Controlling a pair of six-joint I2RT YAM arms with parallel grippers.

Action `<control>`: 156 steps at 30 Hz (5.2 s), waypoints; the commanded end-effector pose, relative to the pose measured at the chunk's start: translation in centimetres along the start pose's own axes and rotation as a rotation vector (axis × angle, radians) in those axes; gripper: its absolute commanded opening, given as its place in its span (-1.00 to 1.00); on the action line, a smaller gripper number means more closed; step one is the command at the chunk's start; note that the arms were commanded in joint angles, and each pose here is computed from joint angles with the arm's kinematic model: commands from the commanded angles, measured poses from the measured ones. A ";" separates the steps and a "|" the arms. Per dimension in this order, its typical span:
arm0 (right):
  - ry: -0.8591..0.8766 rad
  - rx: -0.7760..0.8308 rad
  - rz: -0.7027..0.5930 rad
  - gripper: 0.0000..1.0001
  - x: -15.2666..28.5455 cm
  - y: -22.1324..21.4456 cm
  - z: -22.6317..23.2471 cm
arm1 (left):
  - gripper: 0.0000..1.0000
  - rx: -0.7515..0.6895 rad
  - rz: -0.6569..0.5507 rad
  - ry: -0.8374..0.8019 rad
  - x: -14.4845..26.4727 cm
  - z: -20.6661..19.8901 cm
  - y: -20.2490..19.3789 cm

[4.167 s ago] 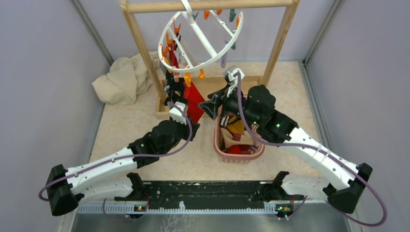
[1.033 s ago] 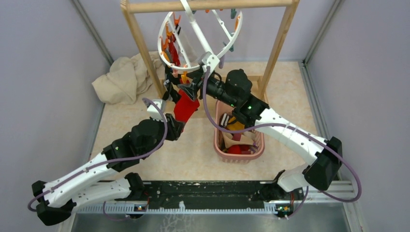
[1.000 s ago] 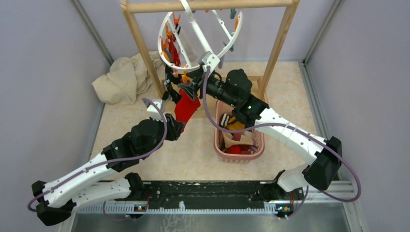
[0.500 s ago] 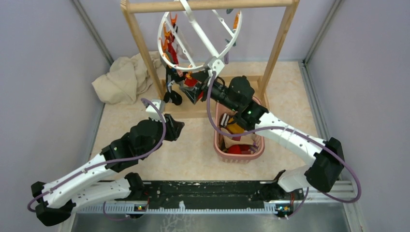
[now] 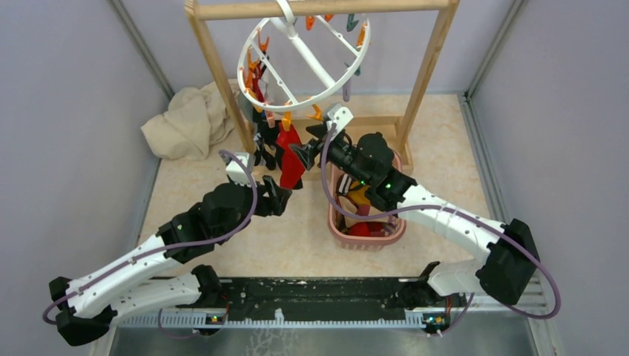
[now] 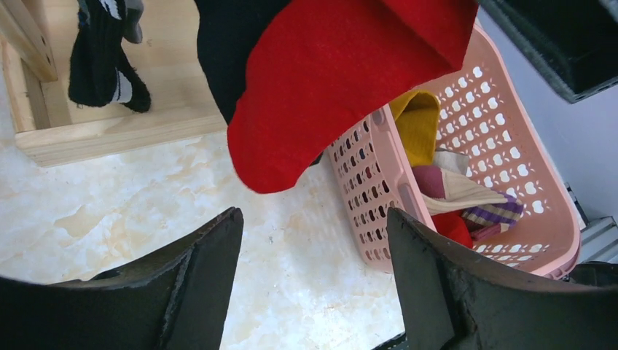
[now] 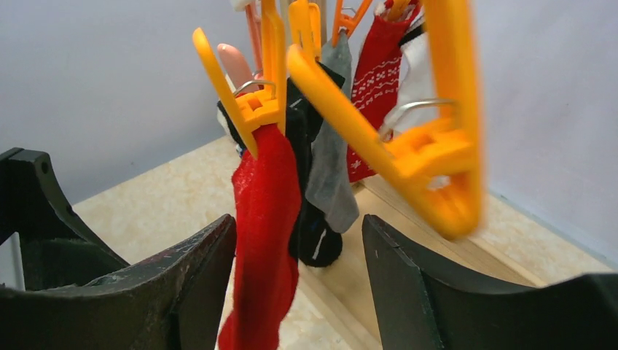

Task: Remove the socks clipped to the hanger
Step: Remove the sock from the hanger.

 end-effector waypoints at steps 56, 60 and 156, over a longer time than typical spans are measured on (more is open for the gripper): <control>0.283 -0.269 0.034 -1.00 1.0 7.5 2.5 | -0.50 -0.087 -0.119 -0.061 -4.3 -2.2 0.3; 0.284 -0.269 0.027 -1.00 1.0 7.7 2.5 | -0.47 -0.089 -0.117 -0.065 -4.3 -2.3 0.3; 0.197 -0.231 -0.124 -0.03 -2.4 10.7 1.5 | -0.85 -0.029 -0.176 -0.025 1.5 -2.1 5.9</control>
Point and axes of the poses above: each gripper's point midway between its finger pads, its own x axis back along the fingers, its own z axis along the line the jaws close on, y = z × x, the point moved 8 cm from there along x, back along the fingers, and after that the axes turned 9 degrees about x, right-handed, at the moved point
